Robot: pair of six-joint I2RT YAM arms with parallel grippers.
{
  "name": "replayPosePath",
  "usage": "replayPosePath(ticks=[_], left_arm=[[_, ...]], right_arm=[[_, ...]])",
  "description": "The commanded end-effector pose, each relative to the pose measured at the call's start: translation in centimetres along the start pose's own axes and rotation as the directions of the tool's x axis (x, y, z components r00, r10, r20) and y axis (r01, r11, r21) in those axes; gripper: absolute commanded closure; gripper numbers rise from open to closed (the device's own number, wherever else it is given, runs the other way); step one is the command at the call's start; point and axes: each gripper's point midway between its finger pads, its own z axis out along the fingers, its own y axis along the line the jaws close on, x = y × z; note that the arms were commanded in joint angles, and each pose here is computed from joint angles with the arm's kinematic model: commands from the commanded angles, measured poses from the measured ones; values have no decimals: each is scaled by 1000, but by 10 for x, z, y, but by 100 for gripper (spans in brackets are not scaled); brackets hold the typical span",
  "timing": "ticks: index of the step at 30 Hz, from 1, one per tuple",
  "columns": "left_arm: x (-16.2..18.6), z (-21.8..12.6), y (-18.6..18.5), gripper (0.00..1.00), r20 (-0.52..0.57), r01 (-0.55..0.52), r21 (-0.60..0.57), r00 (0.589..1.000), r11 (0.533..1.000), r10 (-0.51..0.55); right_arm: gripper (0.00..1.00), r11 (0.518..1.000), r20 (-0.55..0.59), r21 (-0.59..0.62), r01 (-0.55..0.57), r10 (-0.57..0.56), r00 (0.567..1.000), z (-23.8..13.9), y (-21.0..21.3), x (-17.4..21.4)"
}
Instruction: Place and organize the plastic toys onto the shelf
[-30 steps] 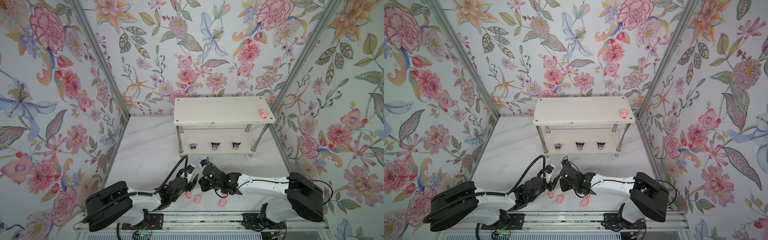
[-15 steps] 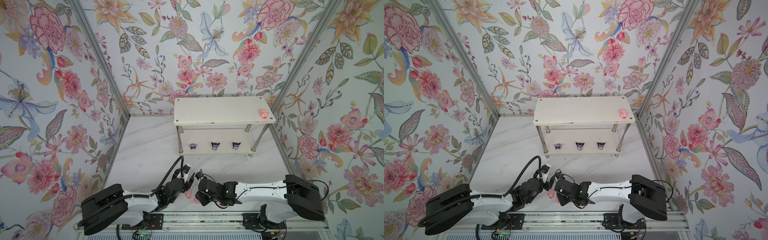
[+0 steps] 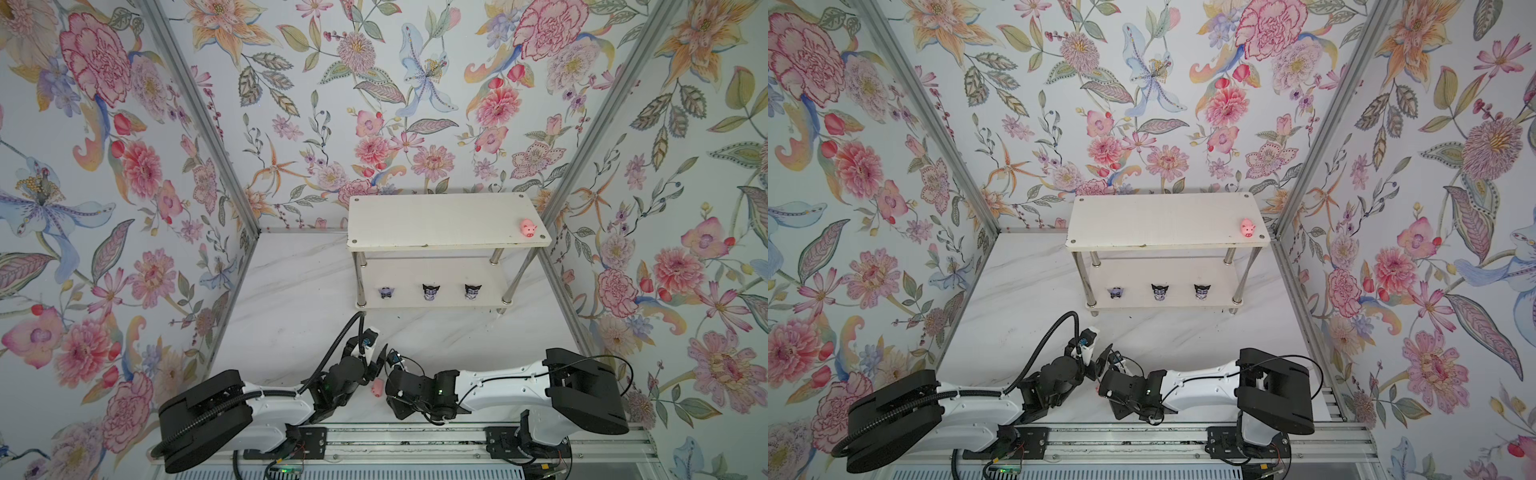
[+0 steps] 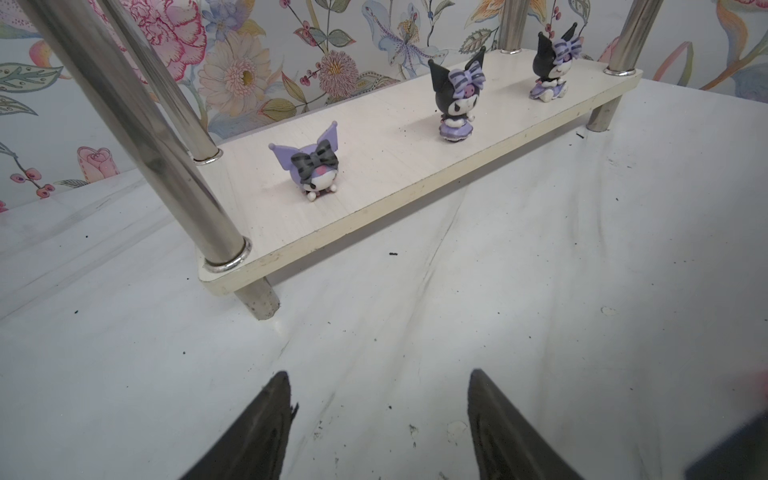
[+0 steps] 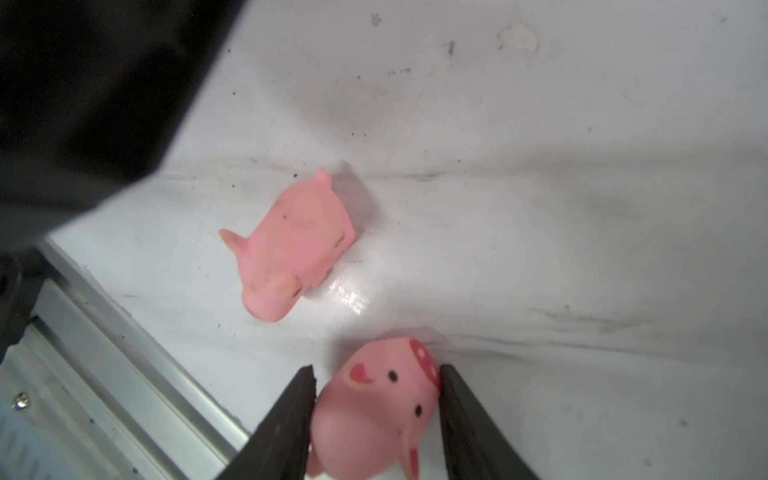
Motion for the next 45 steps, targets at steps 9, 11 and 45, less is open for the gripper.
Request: replayPosePath(ticks=[9, 11, 45], left_arm=[[0, -2, 6, 31, 14, 18, -12, 1000, 1000, -18], [0, -1, 5, 31, 12, 18, -10, 1000, 1000, -18], [6, 4, 3, 30, -8, 8, -9, 1000, 1000, -8]], right_arm=[[76, 963, 117, 135, -234, 220, 969, -24, -83, -14], [74, 948, 144, 132, -289, 270, 952, -30, -97, -15], [100, 971, 127, 61, -233, 224, 966, -42, -78, -14]])
